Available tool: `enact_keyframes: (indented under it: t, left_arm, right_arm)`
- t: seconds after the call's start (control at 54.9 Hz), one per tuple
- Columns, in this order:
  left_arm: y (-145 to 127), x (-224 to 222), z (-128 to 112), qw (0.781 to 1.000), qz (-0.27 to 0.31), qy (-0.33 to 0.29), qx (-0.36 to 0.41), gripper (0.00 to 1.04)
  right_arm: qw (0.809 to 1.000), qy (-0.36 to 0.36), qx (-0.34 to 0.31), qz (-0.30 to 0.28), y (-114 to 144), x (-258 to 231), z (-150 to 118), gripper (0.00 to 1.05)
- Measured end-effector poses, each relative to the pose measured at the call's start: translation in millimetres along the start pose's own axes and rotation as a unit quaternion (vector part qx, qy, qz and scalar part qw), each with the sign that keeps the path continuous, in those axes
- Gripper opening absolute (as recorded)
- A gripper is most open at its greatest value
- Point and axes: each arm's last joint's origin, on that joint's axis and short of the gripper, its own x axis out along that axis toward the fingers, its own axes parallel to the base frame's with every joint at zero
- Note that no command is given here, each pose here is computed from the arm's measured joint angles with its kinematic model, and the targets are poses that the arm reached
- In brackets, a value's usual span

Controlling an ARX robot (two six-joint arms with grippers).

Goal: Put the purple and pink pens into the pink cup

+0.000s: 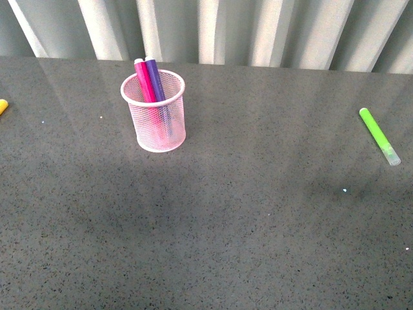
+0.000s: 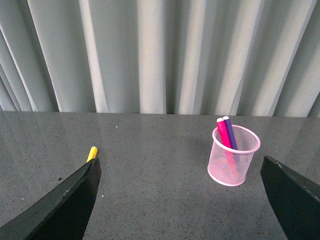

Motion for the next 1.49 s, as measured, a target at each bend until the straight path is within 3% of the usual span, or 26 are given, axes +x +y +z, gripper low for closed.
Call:
enact_keyframes:
  t: [1.366,1.493]
  left_arm:
    - [0,0,0,1.0,0.0,0.0,0.0,0.98]
    - [0,0,0,1.0,0.0,0.0,0.0,0.98]
  right_arm:
    - [1.0,-0.005,0.0,0.0,0,-41,1,0.03]
    - [1.0,-0.005,0.0,0.0,0,-41,1,0.21]
